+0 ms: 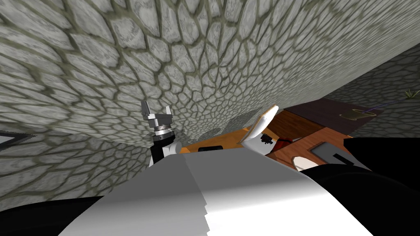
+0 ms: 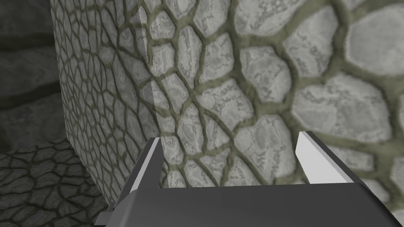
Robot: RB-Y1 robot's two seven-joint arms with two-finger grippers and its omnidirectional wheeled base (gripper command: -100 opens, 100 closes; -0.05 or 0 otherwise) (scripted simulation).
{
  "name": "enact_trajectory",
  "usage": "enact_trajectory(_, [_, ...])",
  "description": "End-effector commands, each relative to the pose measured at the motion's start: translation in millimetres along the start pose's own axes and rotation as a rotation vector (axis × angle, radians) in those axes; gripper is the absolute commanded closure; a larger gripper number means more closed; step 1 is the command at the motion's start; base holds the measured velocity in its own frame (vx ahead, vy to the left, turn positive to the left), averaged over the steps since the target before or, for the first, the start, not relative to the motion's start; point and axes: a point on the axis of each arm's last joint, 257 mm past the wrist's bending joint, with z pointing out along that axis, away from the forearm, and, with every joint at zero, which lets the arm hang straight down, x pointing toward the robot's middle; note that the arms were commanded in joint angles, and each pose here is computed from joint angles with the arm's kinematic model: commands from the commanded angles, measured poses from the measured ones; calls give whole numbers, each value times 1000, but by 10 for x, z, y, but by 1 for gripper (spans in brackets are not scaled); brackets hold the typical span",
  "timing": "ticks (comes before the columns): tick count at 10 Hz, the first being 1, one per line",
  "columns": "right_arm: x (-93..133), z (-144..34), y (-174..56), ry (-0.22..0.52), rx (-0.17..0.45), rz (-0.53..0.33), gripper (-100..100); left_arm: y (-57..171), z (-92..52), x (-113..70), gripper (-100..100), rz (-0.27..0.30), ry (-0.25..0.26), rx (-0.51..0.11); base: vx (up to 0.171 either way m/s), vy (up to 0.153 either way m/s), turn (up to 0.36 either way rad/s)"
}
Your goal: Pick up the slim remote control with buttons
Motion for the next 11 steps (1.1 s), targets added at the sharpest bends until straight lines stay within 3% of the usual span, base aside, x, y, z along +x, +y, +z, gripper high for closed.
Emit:
enact_trajectory(1, [0, 0, 0, 0, 0, 0, 100, 0, 0, 0, 0, 0, 0, 0, 0, 0, 0])
enact_trajectory(4, [1, -2, -7, 0, 1, 0, 100, 0, 0, 0, 0, 0, 0, 0, 0, 0, 0])
enact_trajectory(5, [0, -2, -7, 0, 1, 0, 0, 0, 0, 0, 0, 0, 0, 0, 0, 0, 0])
enact_trajectory(6, [7, -54, -74, 3, 5, -23, 100, 0, 0, 0, 0, 0, 0, 0, 47, -12, -238])
enact_trajectory(9, [-32, -236, -236, 6, 2, -108, 100, 0, -1, -1, 0, 0, 0, 0, 158, 5, -322])
enact_trajectory(10, [-12, -205, -216, 8, 5, -89, 100, 0, -1, -1, 0, 0, 0, 0, 72, 24, -49])
enact_trajectory(11, [-12, -210, -217, 8, 4, -92, 0, 0, 0, 0, 0, 0, 0, 0, 13, 5, 8])
